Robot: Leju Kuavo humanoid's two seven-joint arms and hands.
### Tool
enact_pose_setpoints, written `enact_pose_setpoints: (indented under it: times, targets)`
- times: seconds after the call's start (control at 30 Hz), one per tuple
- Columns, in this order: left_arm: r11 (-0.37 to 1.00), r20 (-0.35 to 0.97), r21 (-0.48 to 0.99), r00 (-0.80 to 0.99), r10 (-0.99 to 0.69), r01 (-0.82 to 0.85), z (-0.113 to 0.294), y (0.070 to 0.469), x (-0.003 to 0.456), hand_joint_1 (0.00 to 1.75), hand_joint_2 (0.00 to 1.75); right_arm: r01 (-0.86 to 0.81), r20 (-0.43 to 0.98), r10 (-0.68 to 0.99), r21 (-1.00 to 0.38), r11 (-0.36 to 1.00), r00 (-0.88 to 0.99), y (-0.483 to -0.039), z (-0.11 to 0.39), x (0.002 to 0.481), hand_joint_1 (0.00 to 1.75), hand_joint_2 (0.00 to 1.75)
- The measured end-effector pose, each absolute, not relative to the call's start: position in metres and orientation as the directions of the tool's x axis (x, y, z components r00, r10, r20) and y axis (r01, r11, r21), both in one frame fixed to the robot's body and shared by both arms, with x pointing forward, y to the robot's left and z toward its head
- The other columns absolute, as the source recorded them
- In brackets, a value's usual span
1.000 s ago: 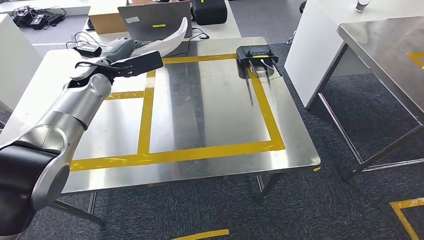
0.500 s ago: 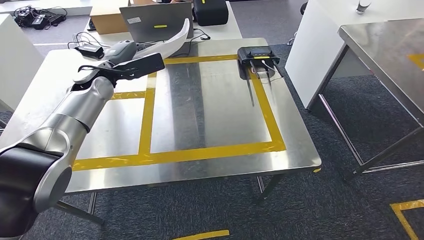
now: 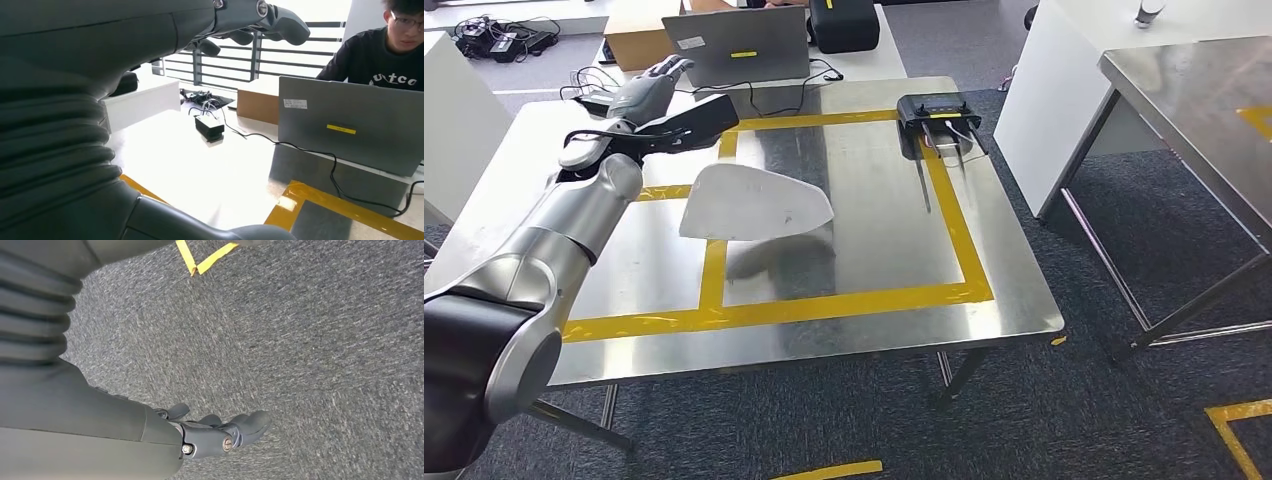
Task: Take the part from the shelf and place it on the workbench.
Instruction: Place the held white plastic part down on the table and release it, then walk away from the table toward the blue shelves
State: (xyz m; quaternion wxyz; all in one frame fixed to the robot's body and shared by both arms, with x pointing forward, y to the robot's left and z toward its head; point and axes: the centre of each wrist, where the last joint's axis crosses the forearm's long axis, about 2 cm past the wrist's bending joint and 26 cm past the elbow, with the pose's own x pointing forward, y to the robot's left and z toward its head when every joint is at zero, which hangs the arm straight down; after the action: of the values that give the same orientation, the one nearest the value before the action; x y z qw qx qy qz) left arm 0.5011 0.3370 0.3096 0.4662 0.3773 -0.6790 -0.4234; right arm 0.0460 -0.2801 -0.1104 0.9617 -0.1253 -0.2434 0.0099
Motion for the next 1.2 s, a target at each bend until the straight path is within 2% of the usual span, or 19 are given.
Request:
enact_pose_setpoints:
  times: [0.57,0.7,1.2]
  targets:
    - [0.346,0.307,0.925,-0.229,-0.924,-0.155,0.321,0.349,0.503,0.00,0.00,0.043,0.453,0.078,-0.250,0.967,0.888,-0.280,-0.110,0.046,0.00,0.00]
    - [0.336,0.296,0.927,-0.227,-0.928,-0.164,0.321,0.345,0.504,0.00,1.75,0.044,0.455,0.079,-0.253,0.966,0.887,-0.279,-0.110,0.046,0.00,0.00]
    - [0.291,0.252,0.942,-0.222,-0.942,-0.166,0.312,0.331,0.503,0.00,1.75,0.049,0.456,0.074,-0.252,0.967,0.887,-0.276,-0.111,0.042,0.00,0.00]
